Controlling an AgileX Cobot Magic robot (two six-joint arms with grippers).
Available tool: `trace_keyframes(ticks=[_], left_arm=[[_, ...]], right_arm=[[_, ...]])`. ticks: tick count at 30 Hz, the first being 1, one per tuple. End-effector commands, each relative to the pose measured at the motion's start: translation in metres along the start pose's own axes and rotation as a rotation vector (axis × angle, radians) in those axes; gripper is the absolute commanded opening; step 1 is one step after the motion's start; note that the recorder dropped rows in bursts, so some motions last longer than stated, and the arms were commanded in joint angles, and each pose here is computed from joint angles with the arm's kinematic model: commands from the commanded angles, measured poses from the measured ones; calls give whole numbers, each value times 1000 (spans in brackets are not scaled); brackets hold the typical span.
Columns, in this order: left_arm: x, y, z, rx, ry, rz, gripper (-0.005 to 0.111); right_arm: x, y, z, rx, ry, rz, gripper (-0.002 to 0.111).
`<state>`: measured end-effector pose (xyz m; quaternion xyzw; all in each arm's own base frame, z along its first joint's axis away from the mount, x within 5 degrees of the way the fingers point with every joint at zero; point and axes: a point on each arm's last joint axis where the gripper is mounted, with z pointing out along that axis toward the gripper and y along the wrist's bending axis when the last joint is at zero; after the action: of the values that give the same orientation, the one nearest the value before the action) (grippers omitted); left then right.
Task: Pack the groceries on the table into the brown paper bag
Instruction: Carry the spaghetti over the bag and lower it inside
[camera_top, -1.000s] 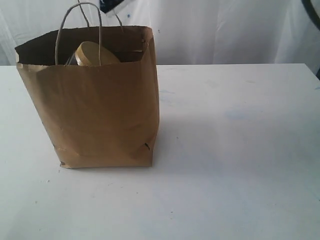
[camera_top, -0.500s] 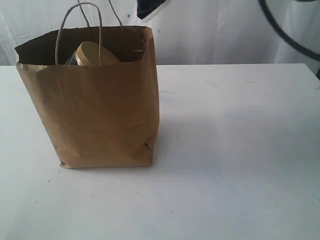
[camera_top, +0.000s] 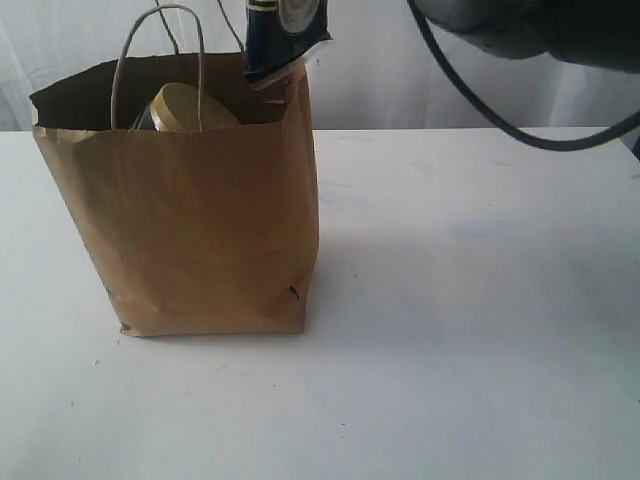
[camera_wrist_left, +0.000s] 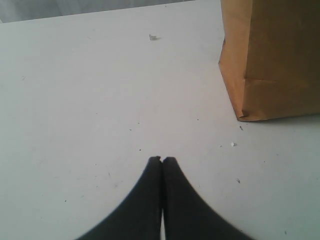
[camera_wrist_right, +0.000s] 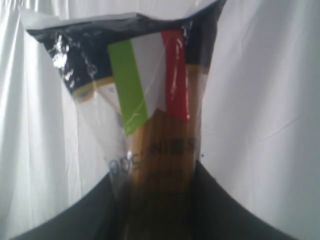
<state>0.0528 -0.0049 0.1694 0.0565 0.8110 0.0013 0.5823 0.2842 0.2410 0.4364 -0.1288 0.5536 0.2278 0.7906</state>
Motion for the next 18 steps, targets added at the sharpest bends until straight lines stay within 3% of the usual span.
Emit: trace_keyframes(ticks=[1, 8, 13, 18], left_arm=[[0, 0, 0, 6, -5, 3, 0], [0, 0, 0, 6, -5, 3, 0], [0, 0, 0, 6, -5, 3, 0], [0, 0, 0, 6, -5, 3, 0]], right_arm=[[-12, 3, 2, -39, -117, 19, 0], [4, 11, 6, -115, -29, -29, 0], [18, 14, 5, -160, 106, -164, 0], [39, 17, 7, -185, 205, -168, 0]])
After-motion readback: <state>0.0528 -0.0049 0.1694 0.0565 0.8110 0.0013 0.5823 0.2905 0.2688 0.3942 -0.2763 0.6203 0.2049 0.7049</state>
